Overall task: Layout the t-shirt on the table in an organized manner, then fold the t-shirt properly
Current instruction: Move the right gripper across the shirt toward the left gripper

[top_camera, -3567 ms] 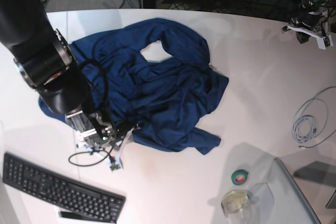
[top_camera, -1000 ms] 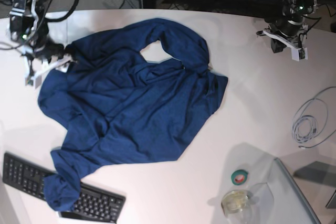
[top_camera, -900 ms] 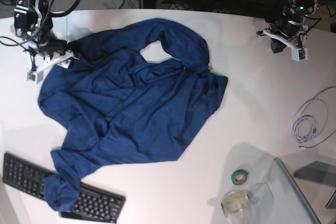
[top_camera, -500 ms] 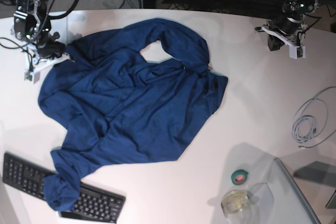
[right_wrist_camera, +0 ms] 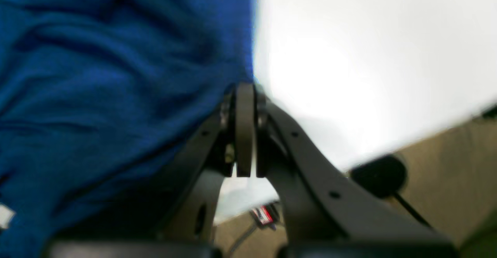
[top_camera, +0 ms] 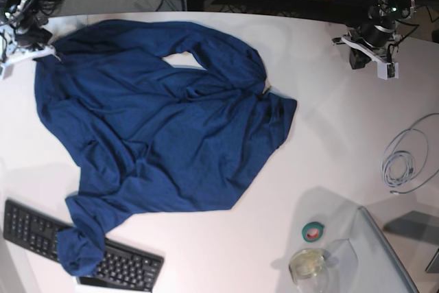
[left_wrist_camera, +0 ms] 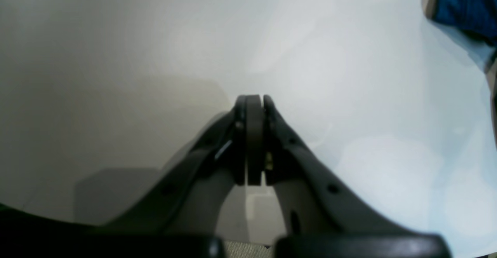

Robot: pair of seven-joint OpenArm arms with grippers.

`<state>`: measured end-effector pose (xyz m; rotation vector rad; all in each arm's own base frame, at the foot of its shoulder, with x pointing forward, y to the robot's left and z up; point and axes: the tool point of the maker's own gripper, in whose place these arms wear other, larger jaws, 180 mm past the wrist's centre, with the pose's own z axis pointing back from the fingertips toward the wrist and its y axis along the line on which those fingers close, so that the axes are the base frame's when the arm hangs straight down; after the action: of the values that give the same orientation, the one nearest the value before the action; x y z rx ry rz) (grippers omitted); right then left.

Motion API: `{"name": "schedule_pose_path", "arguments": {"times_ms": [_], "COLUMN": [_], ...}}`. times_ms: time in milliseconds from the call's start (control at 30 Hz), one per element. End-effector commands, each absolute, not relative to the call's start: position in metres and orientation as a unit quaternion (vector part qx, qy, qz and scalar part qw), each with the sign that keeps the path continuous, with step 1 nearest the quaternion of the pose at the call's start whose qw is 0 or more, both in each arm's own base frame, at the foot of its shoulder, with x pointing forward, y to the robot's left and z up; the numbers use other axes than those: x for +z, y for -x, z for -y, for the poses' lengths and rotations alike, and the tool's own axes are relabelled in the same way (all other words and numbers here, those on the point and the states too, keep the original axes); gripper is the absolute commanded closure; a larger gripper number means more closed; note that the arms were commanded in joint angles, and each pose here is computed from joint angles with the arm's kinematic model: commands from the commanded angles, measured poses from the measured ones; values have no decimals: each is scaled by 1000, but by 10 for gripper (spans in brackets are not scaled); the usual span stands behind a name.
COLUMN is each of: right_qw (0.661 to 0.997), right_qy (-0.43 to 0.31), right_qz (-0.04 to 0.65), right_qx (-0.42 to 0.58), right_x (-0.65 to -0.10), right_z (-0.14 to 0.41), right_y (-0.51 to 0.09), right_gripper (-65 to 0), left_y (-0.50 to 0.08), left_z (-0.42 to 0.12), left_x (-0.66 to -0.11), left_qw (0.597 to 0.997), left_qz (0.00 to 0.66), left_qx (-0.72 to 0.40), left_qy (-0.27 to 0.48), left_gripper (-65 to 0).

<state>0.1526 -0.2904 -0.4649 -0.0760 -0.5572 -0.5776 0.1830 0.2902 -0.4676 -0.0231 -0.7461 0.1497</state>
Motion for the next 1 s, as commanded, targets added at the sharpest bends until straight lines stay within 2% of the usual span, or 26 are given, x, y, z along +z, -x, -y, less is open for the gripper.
{"name": "schedule_pose_path", "arguments": {"times_ms": [0, 100, 167, 300, 367, 400, 533, 567, 667, 800, 900, 967], "right_qw": [913, 911, 910, 910, 907, 907, 930, 932, 934, 932, 925, 918], "right_qy": [49, 48, 48, 46, 45, 41, -26, -43, -67, -111, -138, -149], "right_qz": [296, 302, 308, 320, 337, 346, 356, 353, 348, 345, 343, 347], "right_qx": [-277, -277, -273, -258, -249, -238, -85, -61, -42, 22, 86, 121], "right_x": [-453, -449, -444, -424, -411, -405, -397, -399, -403, -402, -399, -395], "right_z": [302, 303, 301, 294, 291, 286, 221, 206, 182, 136, 103, 86], "right_y": [-164, -169, -171, -176, -182, -186, -202, -204, -205, -211, -217, -223], "right_gripper": [-5, -9, -44, -234, -317, -338, -341, -341, -341, -341, -341, -339], "left_y": [-189, -190, -189, -188, -190, -190, -194, -198, -206, -220, -231, -233], "left_z": [-295, -294, -294, -294, -293, -292, -271, -256, -220, -187, -178, -184], "left_x": [-458, -458, -457, -457, -457, -457, -460, -460, -453, -443, -441, -436], "left_qw": [922, 921, 921, 921, 920, 920, 921, 921, 914, 901, 896, 893], "left_qz": [382, 383, 384, 383, 385, 385, 384, 385, 392, 406, 415, 424], "left_qx": [70, 68, 69, 69, 69, 70, 49, 27, -27, -69, -69, -55], "left_qy": [9, 9, 10, 9, 11, 11, 37, 57, 102, 136, 145, 138], "left_gripper": [0, 0, 0, 0, 0, 0, 0, -18, -199, -406, -482, -469]}}
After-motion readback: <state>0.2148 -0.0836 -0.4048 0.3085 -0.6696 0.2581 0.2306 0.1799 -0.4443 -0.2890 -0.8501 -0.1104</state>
